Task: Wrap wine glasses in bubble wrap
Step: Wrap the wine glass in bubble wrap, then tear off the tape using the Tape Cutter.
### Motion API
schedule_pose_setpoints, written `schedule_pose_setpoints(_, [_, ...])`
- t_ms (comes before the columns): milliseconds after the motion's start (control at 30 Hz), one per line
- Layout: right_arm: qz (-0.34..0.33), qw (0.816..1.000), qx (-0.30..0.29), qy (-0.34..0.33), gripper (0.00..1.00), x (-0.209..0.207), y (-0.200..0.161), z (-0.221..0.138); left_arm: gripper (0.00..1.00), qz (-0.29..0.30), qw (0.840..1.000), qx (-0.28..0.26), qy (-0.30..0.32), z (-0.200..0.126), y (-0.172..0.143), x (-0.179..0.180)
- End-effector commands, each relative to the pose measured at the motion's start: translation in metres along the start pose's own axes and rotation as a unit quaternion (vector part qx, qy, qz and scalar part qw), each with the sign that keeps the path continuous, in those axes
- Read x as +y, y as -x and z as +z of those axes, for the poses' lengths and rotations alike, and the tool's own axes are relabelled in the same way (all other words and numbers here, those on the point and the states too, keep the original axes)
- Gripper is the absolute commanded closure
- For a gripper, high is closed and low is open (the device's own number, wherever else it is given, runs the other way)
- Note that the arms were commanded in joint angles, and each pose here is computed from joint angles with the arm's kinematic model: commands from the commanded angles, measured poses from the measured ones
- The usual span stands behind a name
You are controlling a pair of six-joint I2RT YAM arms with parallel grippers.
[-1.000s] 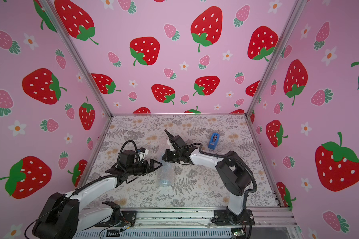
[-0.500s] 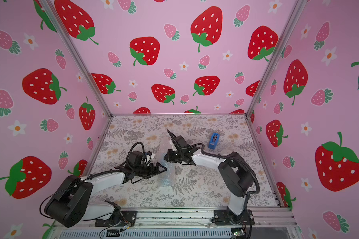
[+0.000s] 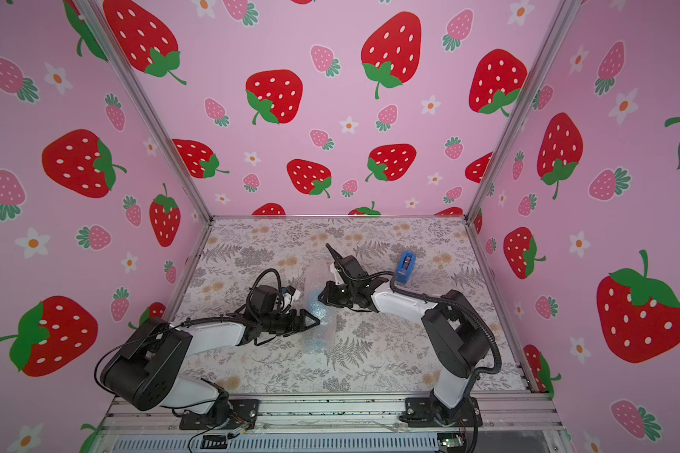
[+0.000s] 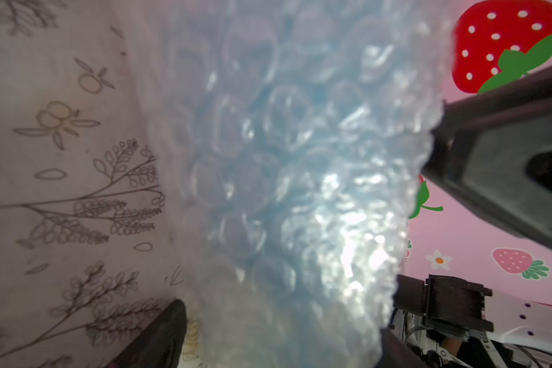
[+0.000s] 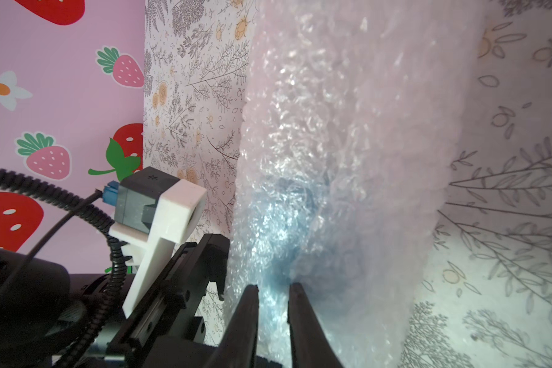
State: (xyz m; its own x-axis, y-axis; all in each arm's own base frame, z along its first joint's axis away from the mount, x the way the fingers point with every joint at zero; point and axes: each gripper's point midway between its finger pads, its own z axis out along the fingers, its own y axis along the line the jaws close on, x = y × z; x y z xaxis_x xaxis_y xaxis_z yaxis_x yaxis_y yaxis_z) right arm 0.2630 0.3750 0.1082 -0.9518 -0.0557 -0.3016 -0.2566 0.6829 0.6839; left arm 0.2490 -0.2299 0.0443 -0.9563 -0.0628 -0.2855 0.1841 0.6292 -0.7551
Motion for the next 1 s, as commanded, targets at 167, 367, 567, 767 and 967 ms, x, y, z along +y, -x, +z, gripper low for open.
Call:
schedule_pose_setpoints(167, [0.000,0.999,-0.034,-0.002,0.73,-0.013,0.025,-0.057,0.24,0.031,0.999,-0.008,-0.016,0.009,0.007,-0.005])
schedule_pose_setpoints(367, [0.040,0.994,-0.098,-0.041,0.73,-0.075,0.059,-0.116,0.26,0.046,0.999,-0.007,-0.012,0.014,0.003,-0.002])
schedule_pose_setpoints(567, [0.101,0.977,-0.167,-0.086,0.73,-0.154,0.080,-0.172,0.34,0.054,0.998,0.008,-0.019,0.021,0.000,-0.003])
schedule_pose_setpoints(767, [0.143,0.968,-0.176,-0.103,0.73,-0.205,0.090,-0.187,0.37,0.060,0.998,0.017,-0.019,0.027,-0.002,0.000])
schedule_pose_setpoints(967, [0.151,0.971,-0.153,-0.104,0.73,-0.223,0.103,-0.172,0.43,0.062,0.997,0.026,-0.024,0.032,-0.003,0.001])
